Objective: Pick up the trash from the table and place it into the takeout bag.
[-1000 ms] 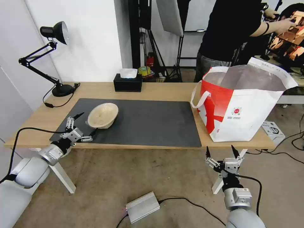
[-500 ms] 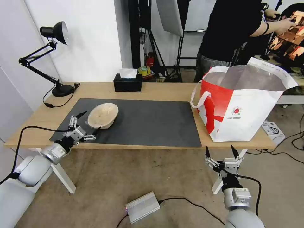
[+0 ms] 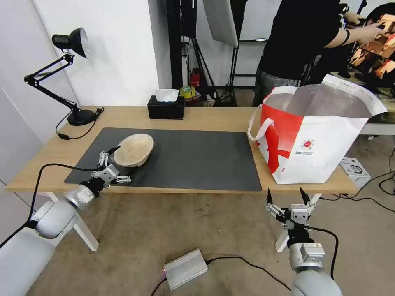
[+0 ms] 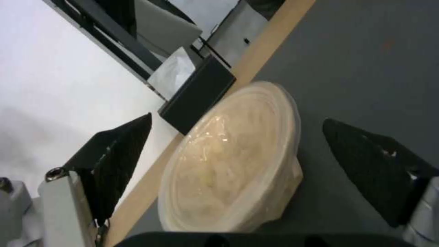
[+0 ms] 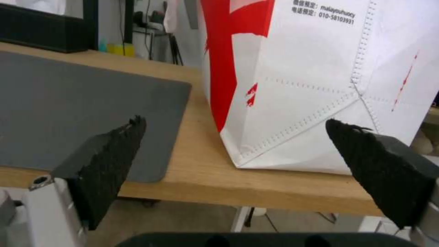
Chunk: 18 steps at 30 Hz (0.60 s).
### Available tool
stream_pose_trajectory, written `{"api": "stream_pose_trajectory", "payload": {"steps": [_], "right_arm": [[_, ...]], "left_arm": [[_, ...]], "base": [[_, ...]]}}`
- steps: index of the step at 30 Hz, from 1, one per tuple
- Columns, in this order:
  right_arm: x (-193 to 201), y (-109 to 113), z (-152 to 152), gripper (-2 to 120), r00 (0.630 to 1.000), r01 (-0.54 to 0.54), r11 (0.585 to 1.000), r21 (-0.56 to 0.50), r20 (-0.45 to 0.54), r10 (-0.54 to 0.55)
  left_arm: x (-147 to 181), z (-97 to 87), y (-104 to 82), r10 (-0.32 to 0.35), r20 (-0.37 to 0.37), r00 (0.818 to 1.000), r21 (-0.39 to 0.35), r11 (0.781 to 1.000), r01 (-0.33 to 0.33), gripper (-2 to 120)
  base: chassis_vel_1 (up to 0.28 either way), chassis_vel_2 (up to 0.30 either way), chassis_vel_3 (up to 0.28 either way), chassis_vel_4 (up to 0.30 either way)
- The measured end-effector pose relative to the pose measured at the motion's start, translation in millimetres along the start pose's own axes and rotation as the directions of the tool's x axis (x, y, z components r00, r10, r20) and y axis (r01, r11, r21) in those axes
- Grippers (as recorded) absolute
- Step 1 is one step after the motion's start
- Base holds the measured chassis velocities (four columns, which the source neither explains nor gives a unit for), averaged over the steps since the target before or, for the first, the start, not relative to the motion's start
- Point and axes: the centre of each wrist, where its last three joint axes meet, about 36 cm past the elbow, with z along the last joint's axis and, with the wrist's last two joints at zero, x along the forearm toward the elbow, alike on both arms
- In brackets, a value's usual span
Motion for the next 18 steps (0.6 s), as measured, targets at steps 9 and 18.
{"api": "stream_pose_trajectory", "payload": {"steps": [9,18], "right_arm": [[-0.4,-0.8,0.7,100,1.0,-0.003,1.0,0.003,-0.001,0.003],[-1.0,-0.2,2.7,100,1.0,-0.003,1.0,0.003,-0.005,0.003]], "left_arm": [[-2.8,8.3,-3.7,0.005,-0.013,1.0,0.008,1.0,-0.004,100],[-5.5,20.2,2.2,-0.003,-0.038,0.999,0.005,1.0,0.003,100]], "base": [[0.0,0.0,0.0,0.0],[0.0,0.0,0.0,0.0]]}}
